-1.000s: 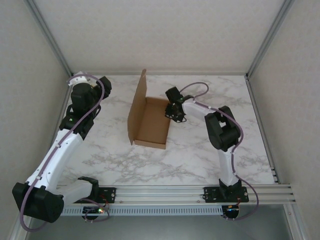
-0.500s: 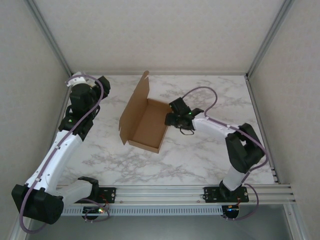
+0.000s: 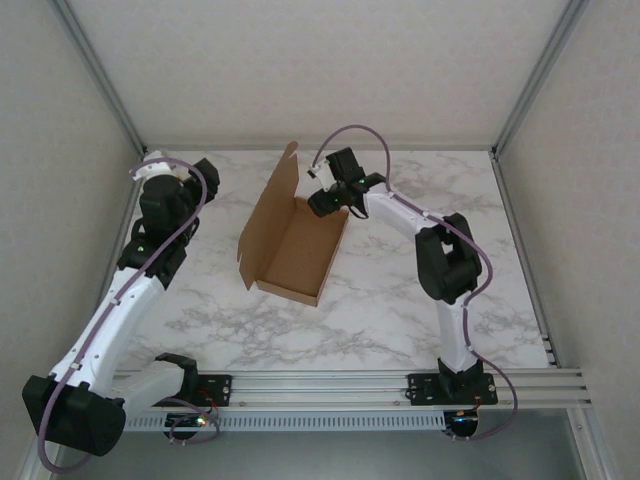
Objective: Fold the paper box
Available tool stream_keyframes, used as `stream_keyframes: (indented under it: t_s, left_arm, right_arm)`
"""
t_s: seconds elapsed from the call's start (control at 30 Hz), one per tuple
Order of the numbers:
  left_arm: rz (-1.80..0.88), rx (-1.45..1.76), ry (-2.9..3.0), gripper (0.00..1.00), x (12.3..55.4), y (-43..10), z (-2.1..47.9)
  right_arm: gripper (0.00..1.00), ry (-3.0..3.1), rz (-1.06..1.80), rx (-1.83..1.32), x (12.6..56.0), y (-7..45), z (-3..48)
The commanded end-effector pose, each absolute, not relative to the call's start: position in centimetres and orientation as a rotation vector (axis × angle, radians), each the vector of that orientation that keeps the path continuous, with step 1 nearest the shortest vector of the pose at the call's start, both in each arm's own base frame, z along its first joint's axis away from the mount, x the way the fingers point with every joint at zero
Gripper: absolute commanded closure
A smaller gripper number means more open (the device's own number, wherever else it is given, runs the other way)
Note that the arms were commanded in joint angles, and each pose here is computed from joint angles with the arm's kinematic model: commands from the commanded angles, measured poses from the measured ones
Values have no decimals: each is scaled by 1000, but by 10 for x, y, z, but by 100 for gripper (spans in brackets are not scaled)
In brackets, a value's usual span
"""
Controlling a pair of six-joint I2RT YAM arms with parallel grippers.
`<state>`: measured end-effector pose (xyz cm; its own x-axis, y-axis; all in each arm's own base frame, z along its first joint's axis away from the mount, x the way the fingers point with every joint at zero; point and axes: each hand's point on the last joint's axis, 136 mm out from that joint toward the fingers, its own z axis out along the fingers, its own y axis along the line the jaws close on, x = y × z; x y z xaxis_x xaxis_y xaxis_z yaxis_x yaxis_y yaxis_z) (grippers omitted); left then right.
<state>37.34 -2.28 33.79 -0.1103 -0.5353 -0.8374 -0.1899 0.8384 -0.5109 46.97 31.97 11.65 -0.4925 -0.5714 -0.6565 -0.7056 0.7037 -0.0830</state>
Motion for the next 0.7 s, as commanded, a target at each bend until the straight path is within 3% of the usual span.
stream_keyframes:
  t_s: [0.0,0.13,0.23,0.5,0.67]
  left_arm:
    - [-322,-572,1651,29,372,-19,341]
    - [-320,-605,1635,29,373,-16,338]
    - [-331,-617,1636,29,376,-17,332]
    - [-336,-629,1621,29,372,-15,315]
    - [-326,-637,1595,27,364,-12,317]
  right_arm:
    - [33,2189,304,-1100,476,334,109]
    - [38,2269,198,-1055,494,328,85]
    - [47,2317,164,-1027,497,323,71]
    - [78,2409,51,-944,480,290,48]
    - [87,2471,65,-808,460,273,58]
